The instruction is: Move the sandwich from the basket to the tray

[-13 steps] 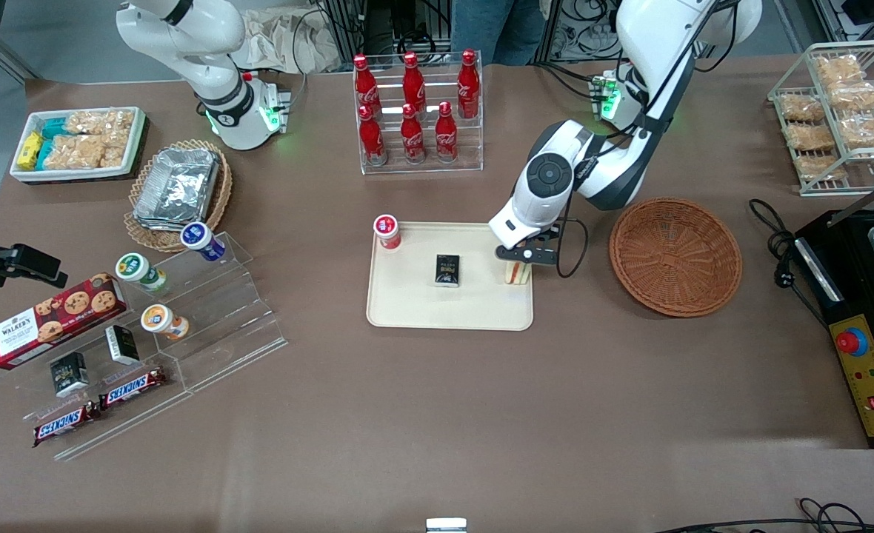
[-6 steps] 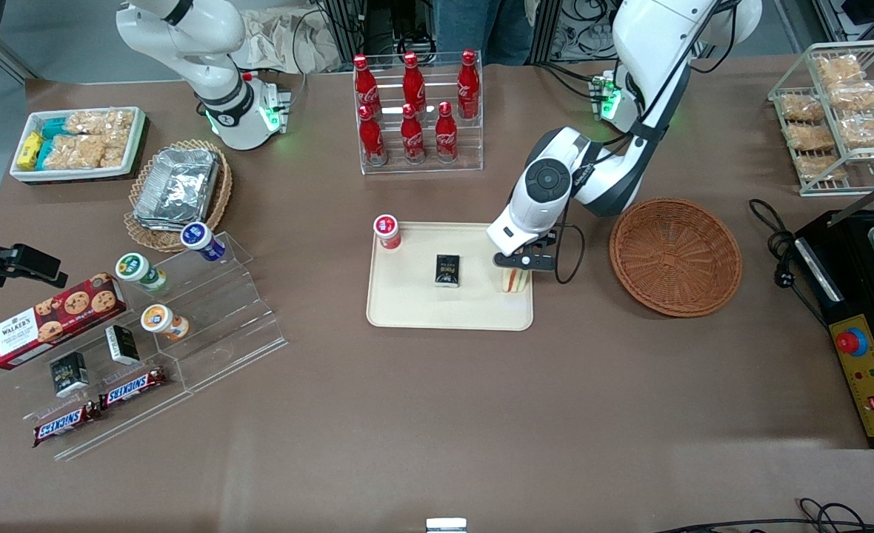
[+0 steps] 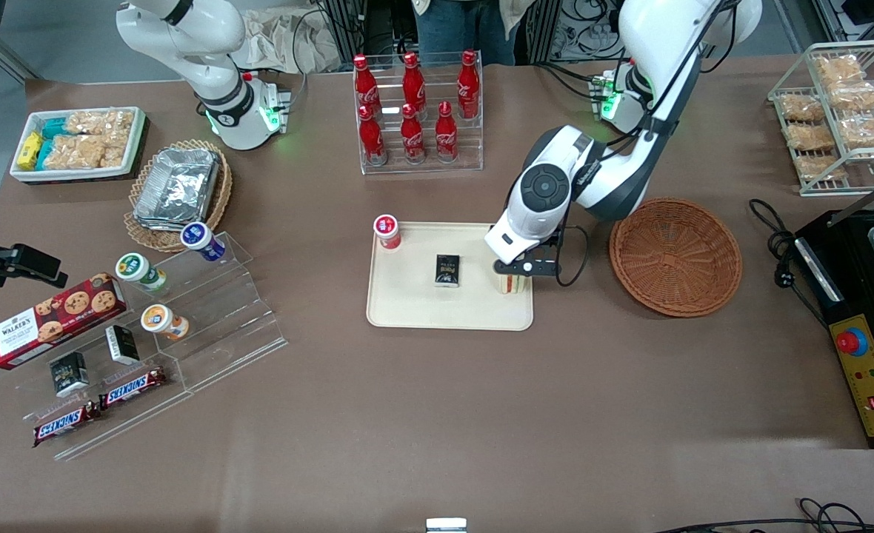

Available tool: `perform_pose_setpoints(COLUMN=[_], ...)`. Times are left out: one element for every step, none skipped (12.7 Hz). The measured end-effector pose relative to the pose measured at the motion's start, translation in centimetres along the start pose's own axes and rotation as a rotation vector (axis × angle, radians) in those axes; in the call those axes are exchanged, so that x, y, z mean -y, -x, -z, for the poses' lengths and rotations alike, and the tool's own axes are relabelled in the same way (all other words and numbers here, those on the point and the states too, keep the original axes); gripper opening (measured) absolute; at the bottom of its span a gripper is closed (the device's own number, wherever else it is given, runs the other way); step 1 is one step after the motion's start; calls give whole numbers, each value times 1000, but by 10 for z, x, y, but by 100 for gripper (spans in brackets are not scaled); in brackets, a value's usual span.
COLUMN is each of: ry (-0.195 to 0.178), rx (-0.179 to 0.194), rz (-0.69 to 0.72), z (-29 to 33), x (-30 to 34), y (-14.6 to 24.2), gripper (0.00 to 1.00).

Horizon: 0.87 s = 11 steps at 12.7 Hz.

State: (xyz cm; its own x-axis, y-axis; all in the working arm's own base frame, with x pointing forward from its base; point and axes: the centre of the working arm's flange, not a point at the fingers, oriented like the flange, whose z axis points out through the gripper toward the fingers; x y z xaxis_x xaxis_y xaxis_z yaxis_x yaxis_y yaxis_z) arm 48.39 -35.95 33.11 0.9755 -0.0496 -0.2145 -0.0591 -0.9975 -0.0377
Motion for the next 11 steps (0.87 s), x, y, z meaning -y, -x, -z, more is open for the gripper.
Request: perform_pose_setpoints(ry=[-4,4,18,34,46,56,62,65,66,67,68], rx=[16,14,-4,-31,-60,-91,-119,-138,-149,-160,-172], rz=[20,33,41,49,57,64,69,68,72,83,99], z=[43,83,115,139,159,178,197,217,237,255,270], x=[12,28,44,60,74,89,109,137,172,210,242], y=[-10,-19,-24,-27,-28,-26,-22,-17,-10,-2,8], gripper=[100,100,100,100,100,100,100,100,100,100,100])
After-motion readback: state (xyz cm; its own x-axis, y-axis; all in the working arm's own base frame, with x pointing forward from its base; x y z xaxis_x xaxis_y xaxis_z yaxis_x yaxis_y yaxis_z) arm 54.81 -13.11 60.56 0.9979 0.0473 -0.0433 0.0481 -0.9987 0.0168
